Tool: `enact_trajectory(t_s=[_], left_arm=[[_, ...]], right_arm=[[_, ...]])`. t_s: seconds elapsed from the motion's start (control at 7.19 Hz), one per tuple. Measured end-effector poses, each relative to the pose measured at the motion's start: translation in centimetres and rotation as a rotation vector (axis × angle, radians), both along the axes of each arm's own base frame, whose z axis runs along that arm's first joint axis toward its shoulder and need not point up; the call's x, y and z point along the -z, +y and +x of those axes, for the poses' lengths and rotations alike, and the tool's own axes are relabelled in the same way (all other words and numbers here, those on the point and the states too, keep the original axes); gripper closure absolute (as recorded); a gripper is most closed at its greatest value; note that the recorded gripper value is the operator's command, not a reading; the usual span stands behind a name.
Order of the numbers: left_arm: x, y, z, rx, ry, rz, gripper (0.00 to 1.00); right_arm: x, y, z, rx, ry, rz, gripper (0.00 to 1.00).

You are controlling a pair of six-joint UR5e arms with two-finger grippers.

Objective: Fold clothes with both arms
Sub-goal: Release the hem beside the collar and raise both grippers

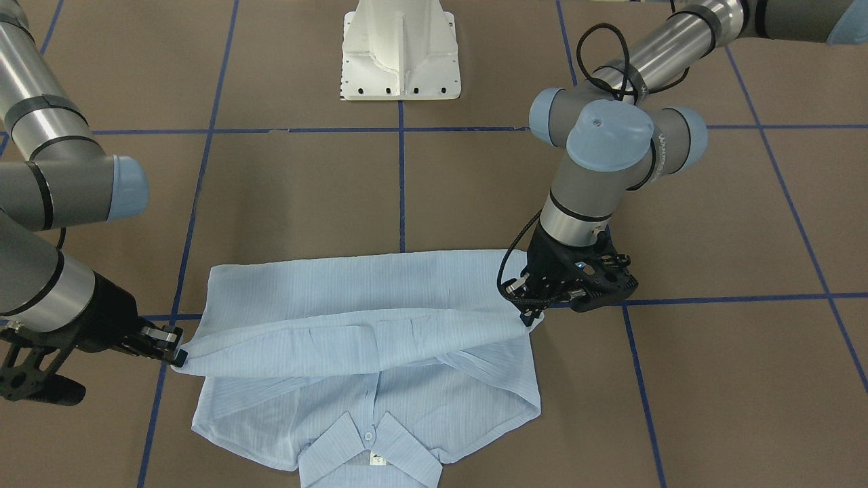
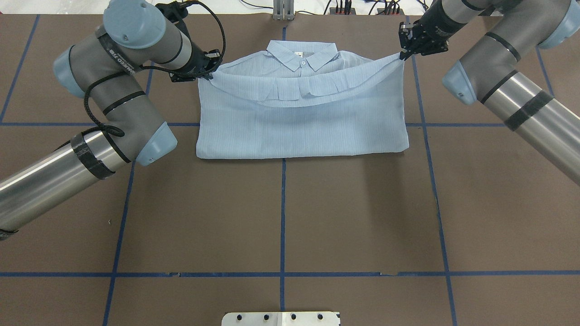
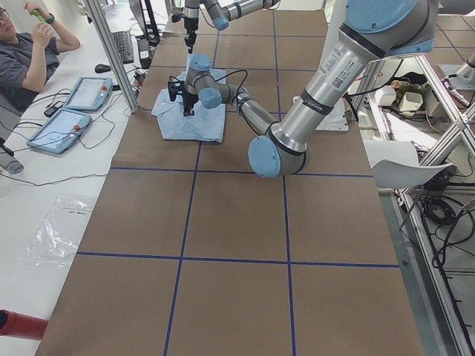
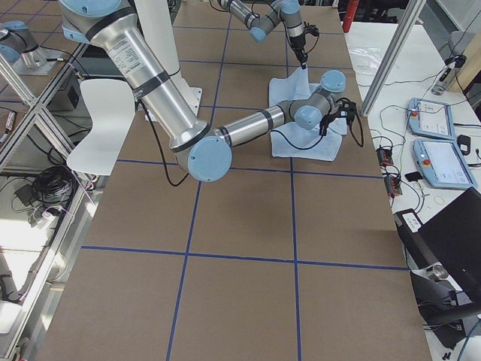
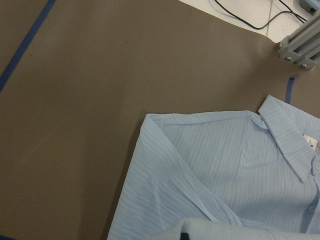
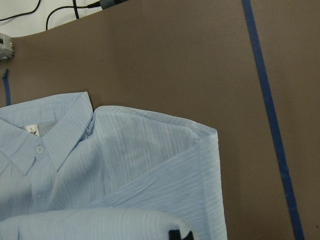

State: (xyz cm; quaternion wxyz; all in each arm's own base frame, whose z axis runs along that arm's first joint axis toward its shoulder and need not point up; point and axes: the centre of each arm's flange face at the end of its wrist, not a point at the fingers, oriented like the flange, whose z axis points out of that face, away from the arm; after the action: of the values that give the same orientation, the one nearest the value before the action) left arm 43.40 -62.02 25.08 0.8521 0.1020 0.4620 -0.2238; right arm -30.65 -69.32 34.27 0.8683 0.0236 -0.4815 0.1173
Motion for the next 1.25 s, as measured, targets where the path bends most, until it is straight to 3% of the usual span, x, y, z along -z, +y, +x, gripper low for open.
enact_trajectory(t_s=[0.7,0.83,0.97,1.25], left_arm=[[-1.1,-4.1,2.2,0.019,-0.011,-0.015,1.00],[-1.2,-4.4,2.3,0.021,-0.011,-0.014,0.52],[-1.3,-4.5,2.2,0.022,-0.012,-0.014,0.01],[-1.3,-4.7,2.0,0.025,-0.014,-0.014,0.00]], right_arm=[[-1.5,-3.5,-2.8,0.012,0.085,0.009,1.00],[-1.6,-3.6,-3.5,0.011,0.100,0.013,0.01],[-1.6,-3.5,-4.1,0.011,0.109,0.020,0.00],[-1.6,-2.8,-5.7,0.015,0.133,0.050,0.00]])
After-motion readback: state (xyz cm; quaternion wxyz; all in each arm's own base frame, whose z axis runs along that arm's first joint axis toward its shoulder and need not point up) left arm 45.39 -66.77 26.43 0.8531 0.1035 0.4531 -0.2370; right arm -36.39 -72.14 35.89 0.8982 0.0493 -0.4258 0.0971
